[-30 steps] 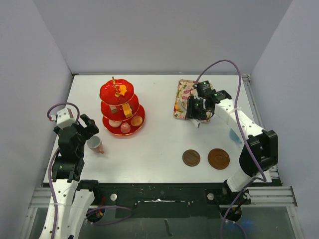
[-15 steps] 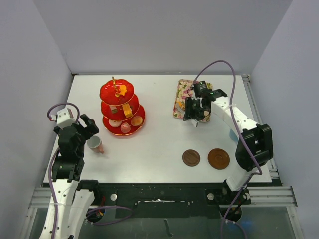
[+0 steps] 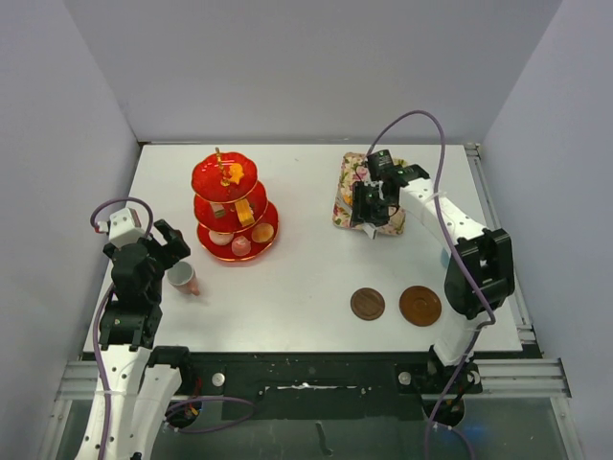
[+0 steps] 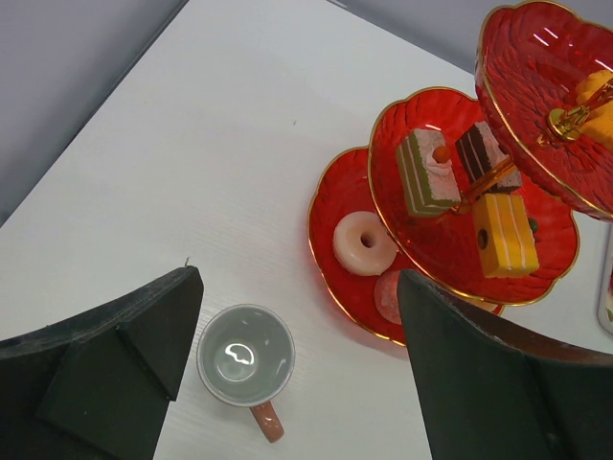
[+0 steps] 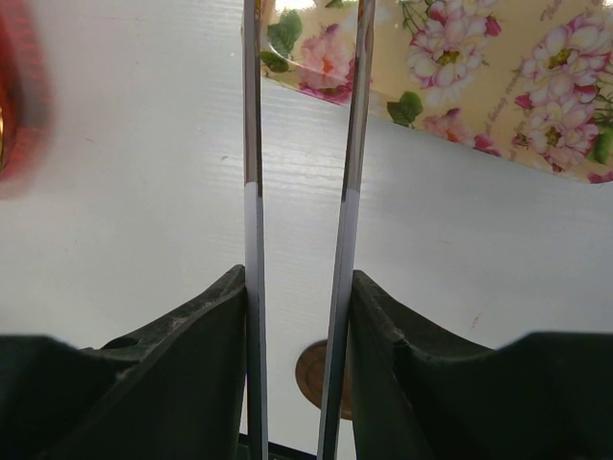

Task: Serve the afternoon tea
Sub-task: Pick up the desert from the tray.

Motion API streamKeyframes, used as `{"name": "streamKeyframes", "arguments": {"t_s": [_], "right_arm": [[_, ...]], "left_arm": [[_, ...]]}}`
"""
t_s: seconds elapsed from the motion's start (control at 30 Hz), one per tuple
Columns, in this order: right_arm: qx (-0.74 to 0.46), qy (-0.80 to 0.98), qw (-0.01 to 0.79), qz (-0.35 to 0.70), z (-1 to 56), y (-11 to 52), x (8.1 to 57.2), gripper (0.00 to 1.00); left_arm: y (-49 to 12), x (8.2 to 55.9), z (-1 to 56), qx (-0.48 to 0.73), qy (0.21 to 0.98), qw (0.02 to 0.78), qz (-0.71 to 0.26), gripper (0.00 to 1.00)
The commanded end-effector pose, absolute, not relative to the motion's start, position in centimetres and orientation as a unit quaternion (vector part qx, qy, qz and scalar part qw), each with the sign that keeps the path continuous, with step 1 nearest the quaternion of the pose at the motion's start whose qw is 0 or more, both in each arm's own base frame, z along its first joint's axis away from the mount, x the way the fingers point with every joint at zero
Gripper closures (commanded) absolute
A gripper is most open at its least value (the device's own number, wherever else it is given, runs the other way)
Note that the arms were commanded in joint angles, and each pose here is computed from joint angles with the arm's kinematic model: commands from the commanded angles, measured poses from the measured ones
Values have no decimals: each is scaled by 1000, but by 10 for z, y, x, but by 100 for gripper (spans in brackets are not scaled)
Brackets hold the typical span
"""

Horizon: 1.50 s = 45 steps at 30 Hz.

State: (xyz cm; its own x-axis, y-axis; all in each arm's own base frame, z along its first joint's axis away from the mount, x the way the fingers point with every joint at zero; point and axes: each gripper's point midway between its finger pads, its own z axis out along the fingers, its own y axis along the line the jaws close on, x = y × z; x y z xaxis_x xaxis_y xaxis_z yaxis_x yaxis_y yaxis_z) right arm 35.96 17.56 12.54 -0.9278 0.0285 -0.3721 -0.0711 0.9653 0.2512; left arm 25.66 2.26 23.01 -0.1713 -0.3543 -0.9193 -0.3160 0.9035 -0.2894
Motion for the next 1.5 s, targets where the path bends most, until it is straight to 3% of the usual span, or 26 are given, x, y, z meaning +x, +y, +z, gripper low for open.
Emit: {"name": "streamKeyframes", "arguments": {"t_s": [0.0, 0.43, 1.47], "right_arm": [[-23, 969, 218, 114, 139, 176, 372, 61], [0, 971, 229, 73, 139, 150, 362, 65], [-31, 977, 207, 33, 132, 152, 375, 61]], "left_arm": [[22, 261, 248, -216, 746, 630, -24, 18], [21, 261, 249, -215, 745, 631, -26, 18], [22, 260, 249, -216, 745, 631, -24, 18]]}}
